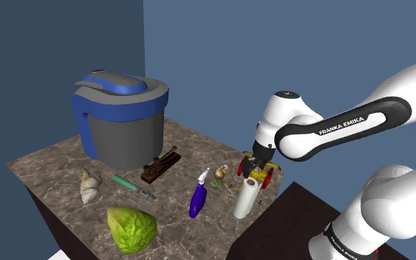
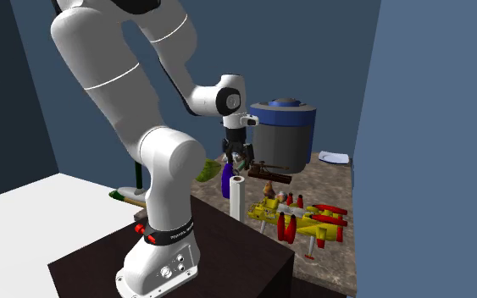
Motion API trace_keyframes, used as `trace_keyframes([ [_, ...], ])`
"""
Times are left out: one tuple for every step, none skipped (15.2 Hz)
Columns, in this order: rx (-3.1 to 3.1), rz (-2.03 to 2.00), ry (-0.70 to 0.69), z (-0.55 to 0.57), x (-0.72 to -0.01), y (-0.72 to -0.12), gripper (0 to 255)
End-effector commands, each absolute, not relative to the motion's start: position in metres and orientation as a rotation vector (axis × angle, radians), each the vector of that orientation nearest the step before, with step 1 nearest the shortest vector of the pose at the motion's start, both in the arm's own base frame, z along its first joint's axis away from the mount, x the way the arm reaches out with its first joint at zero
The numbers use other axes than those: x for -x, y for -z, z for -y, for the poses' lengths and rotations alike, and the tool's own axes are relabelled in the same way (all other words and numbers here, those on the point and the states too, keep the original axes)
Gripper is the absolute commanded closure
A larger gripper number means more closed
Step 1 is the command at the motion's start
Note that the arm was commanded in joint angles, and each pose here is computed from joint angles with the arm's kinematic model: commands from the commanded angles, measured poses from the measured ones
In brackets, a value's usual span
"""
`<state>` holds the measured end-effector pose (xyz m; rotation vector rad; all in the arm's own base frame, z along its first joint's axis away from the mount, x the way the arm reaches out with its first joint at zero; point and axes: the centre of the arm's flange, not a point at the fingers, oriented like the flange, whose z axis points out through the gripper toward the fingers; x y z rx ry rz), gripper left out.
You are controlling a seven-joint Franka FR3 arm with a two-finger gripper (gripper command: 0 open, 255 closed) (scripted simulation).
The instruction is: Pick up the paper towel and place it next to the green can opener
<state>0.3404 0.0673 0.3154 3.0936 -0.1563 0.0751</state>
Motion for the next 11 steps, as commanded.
trace_keyframes([
  [-3.084, 0.157, -0.081, -0.069, -0.344, -0.288, 0],
  [-3.078, 0.158, -0.082, -0.070, -0.347, -0.275, 0],
  [-3.078, 0.158, -0.082, -0.070, -0.347, -0.275, 0],
  [-3.078, 0.158, -0.082, -0.070, -0.347, -0.269, 0],
  [-3.078, 0.158, -0.082, -0.069, -0.347, -0.264, 0],
  [-3.078, 0.158, -0.082, -0.069, -0.348, -0.259, 0],
  [-3.078, 0.158, -0.082, -0.069, -0.348, -0.254, 0],
  [-3.078, 0.158, -0.082, -0.068, -0.348, -0.248, 0],
  [-3.078, 0.158, -0.082, -0.068, -0.348, -0.243, 0],
  [-3.078, 0.158, -0.082, -0.067, -0.349, -0.235, 0],
  [-3.078, 0.158, -0.082, -0.067, -0.349, -0.235, 0],
])
